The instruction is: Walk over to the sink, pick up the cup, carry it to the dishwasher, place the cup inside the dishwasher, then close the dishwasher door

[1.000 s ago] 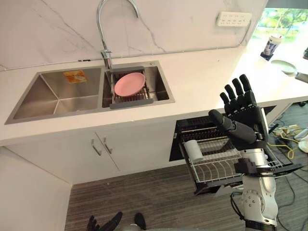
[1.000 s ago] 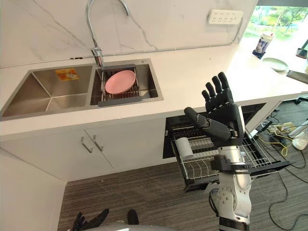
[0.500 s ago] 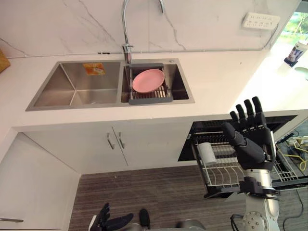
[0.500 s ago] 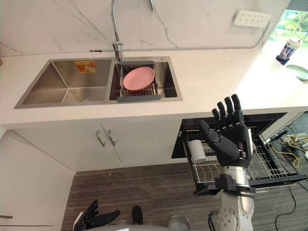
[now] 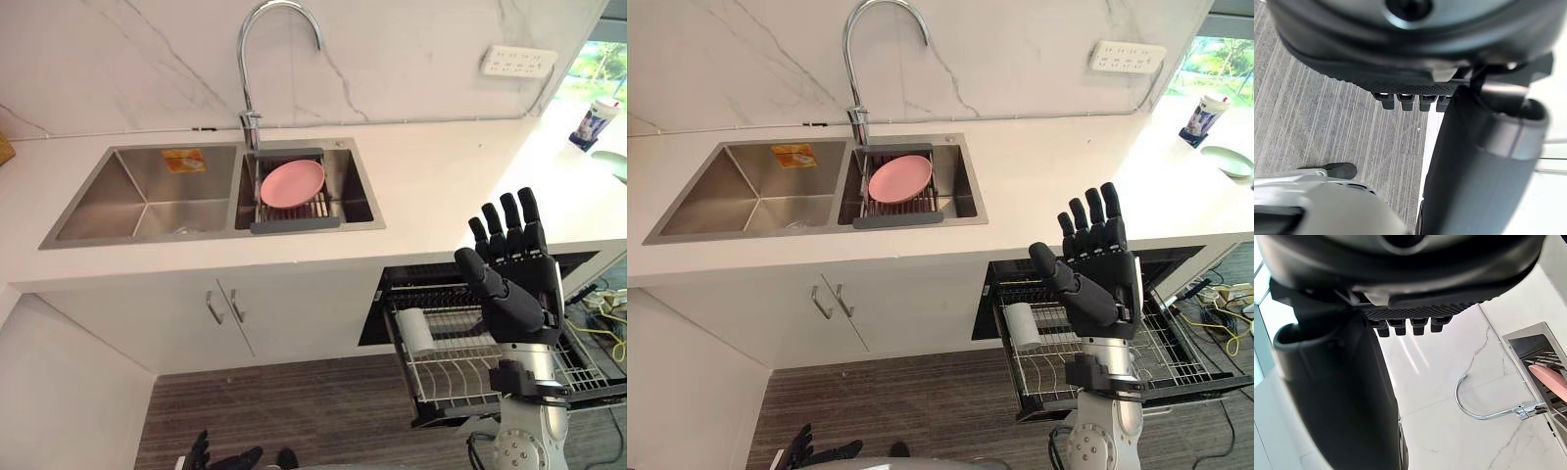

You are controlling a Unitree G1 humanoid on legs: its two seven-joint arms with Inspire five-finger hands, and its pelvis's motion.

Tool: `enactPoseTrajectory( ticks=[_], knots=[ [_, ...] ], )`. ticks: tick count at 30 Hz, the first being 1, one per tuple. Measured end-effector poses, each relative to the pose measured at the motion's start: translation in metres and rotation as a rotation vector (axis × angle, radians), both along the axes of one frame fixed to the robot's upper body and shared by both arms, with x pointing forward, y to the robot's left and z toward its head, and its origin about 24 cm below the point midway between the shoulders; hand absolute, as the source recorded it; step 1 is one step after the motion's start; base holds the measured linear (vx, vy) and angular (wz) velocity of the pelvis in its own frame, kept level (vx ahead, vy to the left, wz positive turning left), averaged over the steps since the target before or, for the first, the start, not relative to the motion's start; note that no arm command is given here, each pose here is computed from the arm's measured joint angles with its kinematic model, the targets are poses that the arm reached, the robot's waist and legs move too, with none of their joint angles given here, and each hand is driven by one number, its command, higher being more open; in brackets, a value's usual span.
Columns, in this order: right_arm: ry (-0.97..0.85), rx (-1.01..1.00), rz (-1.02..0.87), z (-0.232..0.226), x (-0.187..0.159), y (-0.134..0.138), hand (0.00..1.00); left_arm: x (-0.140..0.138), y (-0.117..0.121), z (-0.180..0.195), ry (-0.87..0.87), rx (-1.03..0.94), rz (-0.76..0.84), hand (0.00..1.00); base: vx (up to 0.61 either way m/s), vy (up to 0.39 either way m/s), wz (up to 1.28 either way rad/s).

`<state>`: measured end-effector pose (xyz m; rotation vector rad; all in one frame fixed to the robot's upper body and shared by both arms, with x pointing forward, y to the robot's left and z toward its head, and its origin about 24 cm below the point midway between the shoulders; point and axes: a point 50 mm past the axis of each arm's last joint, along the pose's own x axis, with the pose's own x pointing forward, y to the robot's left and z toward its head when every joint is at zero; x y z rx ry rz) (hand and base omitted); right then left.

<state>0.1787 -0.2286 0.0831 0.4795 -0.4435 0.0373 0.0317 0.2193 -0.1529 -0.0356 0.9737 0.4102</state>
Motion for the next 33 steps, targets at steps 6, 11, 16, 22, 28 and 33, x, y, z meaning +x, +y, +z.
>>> enactPoseTrajectory(
  ticks=[6, 11, 16, 22, 28, 33],
  knots=[
    [-0.033, -0.035, 0.015, 0.008, -0.001, -0.001, 1.0, 0.014, 0.003, 0.007, -0.081, 0.108, 0.098, 1.0, 0.08, 0.079, 0.12],
    [-0.058, -0.066, 0.071, 0.013, 0.005, 0.004, 1.0, 0.025, 0.008, 0.012, -0.084, 0.192, 0.01, 1.0, 0.25, 0.207, 0.13],
    [-0.102, -0.091, 0.164, 0.023, 0.022, 0.019, 1.0, 0.032, 0.006, 0.011, -0.074, 0.201, -0.09, 1.0, 0.23, 0.173, -0.17],
    [-0.115, -0.101, 0.146, 0.025, 0.021, 0.016, 1.0, 0.029, 0.005, 0.008, -0.035, 0.172, -0.181, 1.0, 0.24, 0.134, 0.05],
    [-0.097, -0.069, 0.203, 0.017, 0.025, 0.031, 1.0, 0.032, 0.008, 0.006, -0.004, 0.155, -0.171, 1.0, 0.29, -0.025, -0.09],
    [-0.12, -0.03, 0.079, 0.018, 0.035, 0.019, 1.0, 0.03, 0.008, 0.007, -0.008, 0.153, -0.184, 1.0, 0.01, -0.005, -0.01]
  ],
)
